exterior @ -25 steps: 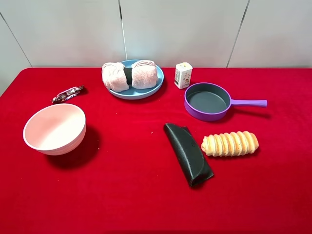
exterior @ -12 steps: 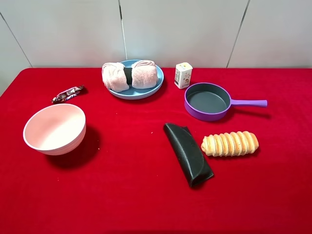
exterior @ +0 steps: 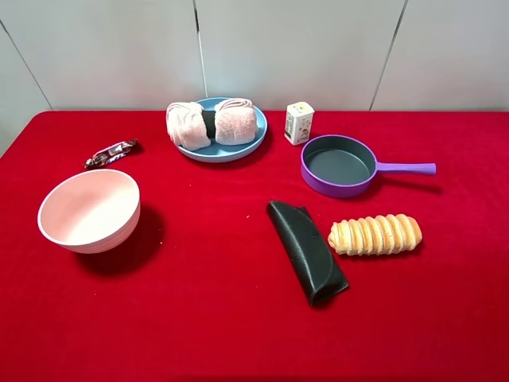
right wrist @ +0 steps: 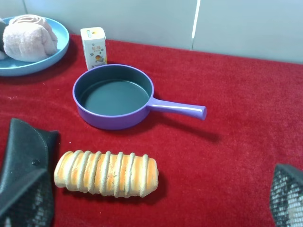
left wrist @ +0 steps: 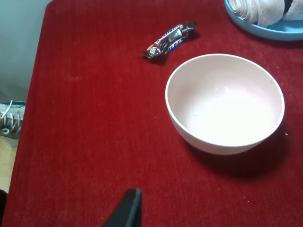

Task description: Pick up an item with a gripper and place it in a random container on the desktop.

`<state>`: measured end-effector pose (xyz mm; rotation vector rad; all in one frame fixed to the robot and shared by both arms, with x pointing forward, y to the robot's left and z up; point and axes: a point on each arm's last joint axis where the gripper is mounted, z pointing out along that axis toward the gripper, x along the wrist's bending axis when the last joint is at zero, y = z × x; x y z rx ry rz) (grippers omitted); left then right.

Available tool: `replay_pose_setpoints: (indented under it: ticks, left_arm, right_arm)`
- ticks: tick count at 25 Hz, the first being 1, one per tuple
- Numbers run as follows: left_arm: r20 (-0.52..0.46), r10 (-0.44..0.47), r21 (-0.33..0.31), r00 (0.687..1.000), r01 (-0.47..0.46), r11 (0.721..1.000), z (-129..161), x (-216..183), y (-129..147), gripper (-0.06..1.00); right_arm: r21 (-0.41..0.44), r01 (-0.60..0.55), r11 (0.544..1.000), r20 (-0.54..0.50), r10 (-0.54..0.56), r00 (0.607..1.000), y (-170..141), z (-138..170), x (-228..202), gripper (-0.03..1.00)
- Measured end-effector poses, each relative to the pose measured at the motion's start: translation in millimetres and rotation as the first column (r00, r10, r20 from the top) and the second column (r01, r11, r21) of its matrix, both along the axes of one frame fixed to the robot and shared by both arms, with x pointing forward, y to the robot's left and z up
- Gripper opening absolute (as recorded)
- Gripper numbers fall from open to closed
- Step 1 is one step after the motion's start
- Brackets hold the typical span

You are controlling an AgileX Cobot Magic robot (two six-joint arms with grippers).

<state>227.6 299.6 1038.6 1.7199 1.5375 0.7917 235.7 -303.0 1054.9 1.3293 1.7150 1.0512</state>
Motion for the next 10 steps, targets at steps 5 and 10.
replay_pose_setpoints:
  ticks: [5,10]
  left_arm:
    - [0.0,0.0,0.0,1.0,0.0,1.0,0.0,0.0,0.0,0.99]
    - [0.0,0.0,0.0,1.0,0.0,1.0,0.0,0.0,0.0,0.99]
  right_arm:
    - [0.0,0.0,1.0,0.0,0.0,1.0,0.0,0.0,0.0,0.69]
    - [0.0,0.0,1.0,0.0,0.0,1.0,0.0,0.0,0.0,0.69]
